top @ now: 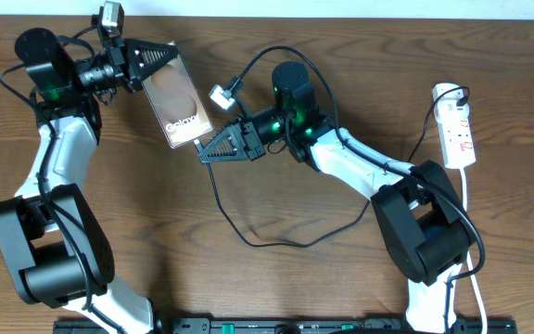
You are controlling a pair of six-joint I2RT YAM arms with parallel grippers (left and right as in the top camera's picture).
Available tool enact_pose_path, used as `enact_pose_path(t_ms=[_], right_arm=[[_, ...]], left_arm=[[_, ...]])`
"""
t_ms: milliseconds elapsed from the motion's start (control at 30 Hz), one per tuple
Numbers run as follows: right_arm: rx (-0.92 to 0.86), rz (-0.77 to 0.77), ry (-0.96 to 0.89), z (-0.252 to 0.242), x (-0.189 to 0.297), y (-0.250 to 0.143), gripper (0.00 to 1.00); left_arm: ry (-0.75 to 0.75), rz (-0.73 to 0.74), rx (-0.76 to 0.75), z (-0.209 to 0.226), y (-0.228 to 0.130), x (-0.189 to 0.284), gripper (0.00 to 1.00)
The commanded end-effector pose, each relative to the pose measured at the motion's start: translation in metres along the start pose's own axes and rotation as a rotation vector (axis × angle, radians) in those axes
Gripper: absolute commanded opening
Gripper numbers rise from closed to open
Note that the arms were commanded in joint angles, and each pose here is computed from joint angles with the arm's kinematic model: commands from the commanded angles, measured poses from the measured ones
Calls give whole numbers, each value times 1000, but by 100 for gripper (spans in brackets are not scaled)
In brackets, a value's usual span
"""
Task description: Plug charger to phone and switch on socket
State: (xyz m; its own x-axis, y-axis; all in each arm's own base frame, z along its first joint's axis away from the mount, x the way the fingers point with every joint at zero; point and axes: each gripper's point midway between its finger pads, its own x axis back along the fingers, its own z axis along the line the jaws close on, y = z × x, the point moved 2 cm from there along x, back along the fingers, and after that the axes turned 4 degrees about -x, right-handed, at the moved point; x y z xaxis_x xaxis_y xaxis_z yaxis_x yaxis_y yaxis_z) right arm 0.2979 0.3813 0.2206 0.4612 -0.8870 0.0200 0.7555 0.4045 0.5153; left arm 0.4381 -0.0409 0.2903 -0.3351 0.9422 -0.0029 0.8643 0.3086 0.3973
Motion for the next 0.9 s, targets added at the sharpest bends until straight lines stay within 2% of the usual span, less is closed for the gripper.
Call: enact_pose_path(t_ms=[0, 867], right_arm=[[-11, -12, -8, -2, 3, 3, 1], [-28, -32, -25, -4, 2, 6, 1]], left_arm=[[-4, 2, -32, -10, -1, 0, 7], [-4, 4, -56, -10, -1, -1, 7]])
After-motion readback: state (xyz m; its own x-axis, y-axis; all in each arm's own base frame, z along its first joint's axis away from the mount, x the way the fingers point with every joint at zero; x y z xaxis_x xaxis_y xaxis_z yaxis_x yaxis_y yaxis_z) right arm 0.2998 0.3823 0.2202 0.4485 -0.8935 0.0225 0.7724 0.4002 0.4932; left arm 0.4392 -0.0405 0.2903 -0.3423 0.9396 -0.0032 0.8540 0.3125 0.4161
